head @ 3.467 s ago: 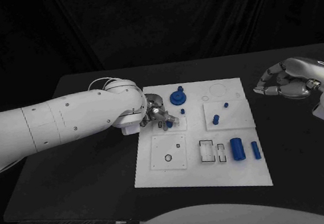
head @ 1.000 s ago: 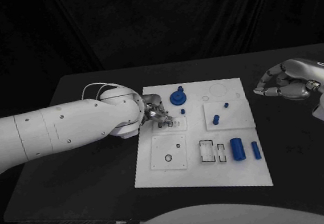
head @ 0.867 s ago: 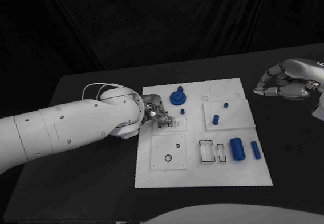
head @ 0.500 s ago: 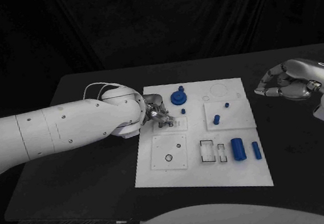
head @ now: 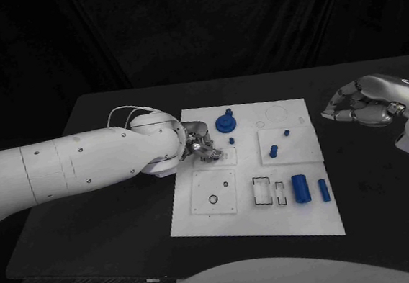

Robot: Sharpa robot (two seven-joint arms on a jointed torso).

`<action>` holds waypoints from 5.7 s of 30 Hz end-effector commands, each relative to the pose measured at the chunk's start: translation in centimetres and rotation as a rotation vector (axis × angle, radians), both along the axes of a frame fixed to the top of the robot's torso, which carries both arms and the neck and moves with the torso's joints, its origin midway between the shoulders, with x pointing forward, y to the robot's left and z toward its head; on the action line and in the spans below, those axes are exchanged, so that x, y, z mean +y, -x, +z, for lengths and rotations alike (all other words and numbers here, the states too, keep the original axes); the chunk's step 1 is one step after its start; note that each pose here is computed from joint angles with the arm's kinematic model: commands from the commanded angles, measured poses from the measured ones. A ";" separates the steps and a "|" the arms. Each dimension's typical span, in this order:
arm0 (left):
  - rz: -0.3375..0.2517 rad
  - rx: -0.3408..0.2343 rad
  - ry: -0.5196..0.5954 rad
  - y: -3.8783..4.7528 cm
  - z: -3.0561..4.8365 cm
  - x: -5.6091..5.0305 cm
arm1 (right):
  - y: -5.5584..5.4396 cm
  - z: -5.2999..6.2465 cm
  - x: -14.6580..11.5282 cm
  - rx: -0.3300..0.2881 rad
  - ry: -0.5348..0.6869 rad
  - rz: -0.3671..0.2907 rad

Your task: Assemble the parts on the task board

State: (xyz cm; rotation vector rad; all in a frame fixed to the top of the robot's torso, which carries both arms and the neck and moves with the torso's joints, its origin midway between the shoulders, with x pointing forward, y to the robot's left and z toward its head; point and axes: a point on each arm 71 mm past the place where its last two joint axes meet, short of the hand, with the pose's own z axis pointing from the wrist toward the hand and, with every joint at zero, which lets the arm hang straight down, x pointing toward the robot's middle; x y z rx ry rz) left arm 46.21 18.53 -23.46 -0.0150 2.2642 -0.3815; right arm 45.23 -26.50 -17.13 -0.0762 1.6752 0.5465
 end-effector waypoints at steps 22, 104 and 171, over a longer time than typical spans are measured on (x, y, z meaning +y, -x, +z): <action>-0.001 0.060 -0.038 0.42 -1.30 0.3 | 0.0 -0.2 -0.2 0.010 0.007 -0.015; 0.002 -0.070 0.116 0.45 -0.15 0.8 | 0.1 -0.6 -0.4 0.009 0.004 -0.016; -0.062 -0.411 0.169 2.17 -0.78 1.0 | 0.4 -1.1 -0.7 0.012 0.000 -0.025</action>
